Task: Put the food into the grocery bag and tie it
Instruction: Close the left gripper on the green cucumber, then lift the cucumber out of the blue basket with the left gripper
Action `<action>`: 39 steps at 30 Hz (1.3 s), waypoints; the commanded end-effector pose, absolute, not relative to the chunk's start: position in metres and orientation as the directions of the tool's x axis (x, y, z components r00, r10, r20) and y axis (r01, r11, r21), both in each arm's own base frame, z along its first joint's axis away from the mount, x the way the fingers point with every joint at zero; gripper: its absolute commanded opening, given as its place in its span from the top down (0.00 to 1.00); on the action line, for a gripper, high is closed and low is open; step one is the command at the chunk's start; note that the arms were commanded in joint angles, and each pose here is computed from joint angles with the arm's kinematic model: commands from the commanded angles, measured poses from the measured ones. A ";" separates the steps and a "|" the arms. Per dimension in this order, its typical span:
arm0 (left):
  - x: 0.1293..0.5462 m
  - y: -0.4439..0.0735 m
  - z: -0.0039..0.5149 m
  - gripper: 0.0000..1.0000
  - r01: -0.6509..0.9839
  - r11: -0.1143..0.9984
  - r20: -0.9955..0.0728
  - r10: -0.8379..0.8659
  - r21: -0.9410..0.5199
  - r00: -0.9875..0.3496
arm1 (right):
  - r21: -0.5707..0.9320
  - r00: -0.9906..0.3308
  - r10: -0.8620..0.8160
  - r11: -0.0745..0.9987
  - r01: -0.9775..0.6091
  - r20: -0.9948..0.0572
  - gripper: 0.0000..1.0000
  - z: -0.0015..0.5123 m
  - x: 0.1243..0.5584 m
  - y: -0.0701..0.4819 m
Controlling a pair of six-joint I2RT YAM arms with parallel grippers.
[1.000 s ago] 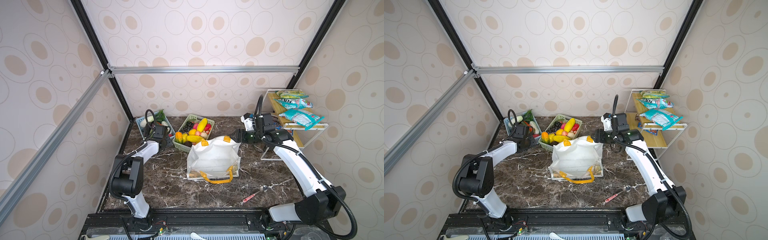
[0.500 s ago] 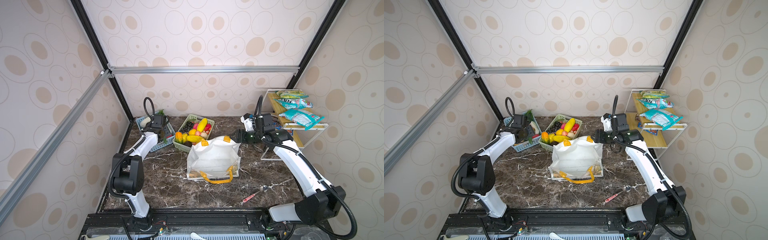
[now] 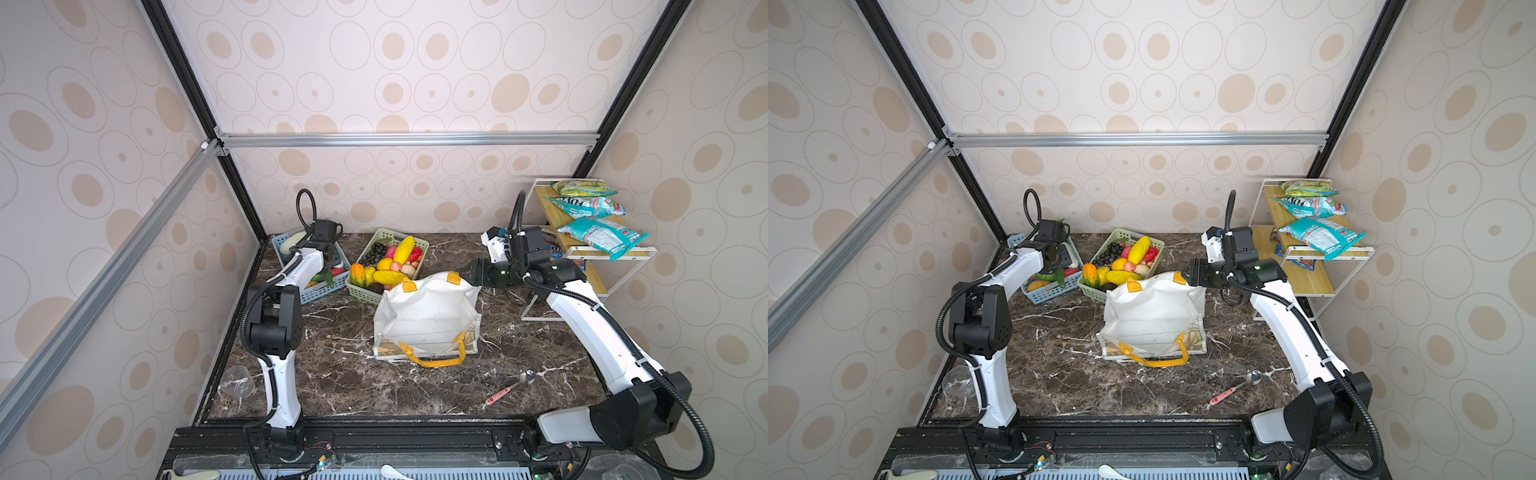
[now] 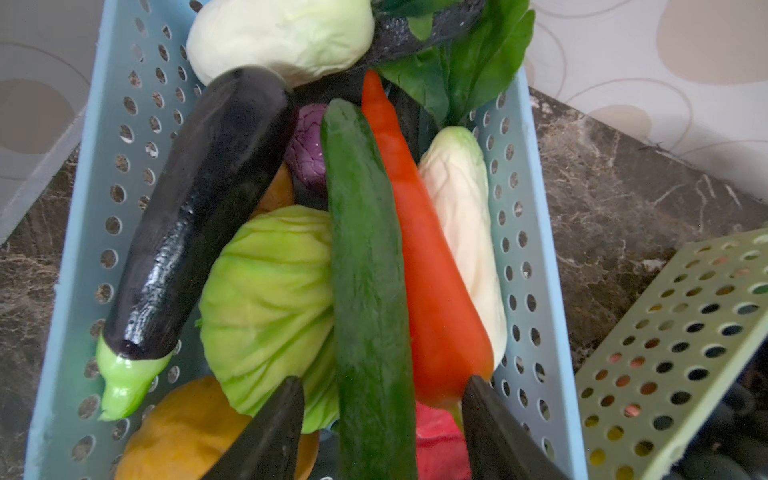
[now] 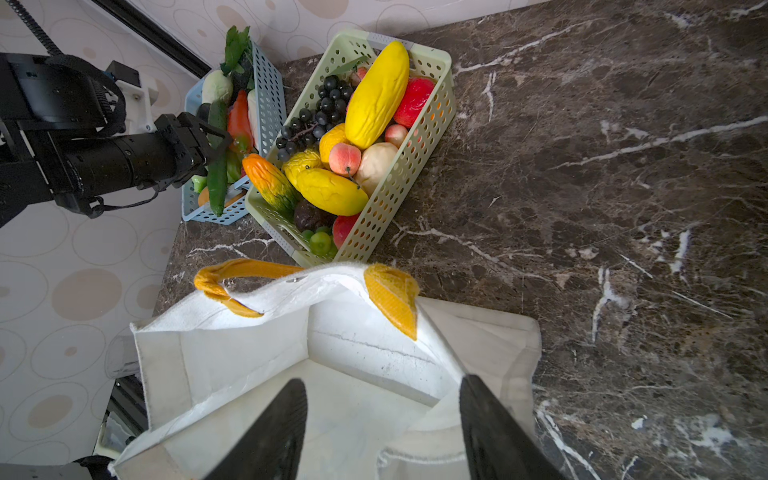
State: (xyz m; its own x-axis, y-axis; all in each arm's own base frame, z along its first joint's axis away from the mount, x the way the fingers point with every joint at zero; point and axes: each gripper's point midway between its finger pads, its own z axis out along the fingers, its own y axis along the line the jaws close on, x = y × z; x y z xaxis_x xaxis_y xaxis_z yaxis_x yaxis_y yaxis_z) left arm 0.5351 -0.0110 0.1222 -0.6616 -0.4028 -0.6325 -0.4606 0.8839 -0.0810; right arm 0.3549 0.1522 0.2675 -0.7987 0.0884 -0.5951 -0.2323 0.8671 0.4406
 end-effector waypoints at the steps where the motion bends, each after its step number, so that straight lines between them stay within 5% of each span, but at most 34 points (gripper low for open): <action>1: 0.541 0.000 0.127 0.43 -0.482 0.874 -0.641 -0.406 -0.064 -0.652 | 0.439 -0.786 0.090 0.865 -0.242 -0.611 0.39 0.277 0.351 0.153; 14: 0.549 -0.005 0.128 0.67 -0.474 0.866 -0.652 -0.453 -0.160 -0.608 | 0.436 -0.784 0.089 0.867 -0.243 -0.615 0.39 0.280 0.353 0.153; 39: 0.528 -0.034 0.214 0.69 -0.301 0.879 -0.719 -0.476 -0.370 -0.506 | 0.435 -0.785 0.090 0.868 -0.240 -0.612 0.39 0.277 0.354 0.154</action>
State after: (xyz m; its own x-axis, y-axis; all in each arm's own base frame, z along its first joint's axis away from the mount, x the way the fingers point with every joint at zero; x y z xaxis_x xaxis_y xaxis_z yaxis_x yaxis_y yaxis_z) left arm 0.5301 -0.0261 0.1864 -0.5505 -0.4607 -0.6963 -0.3509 0.8844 -0.3077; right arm 0.3542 0.1536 0.2688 -0.7982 0.0853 -0.5964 -0.2354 0.8671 0.4391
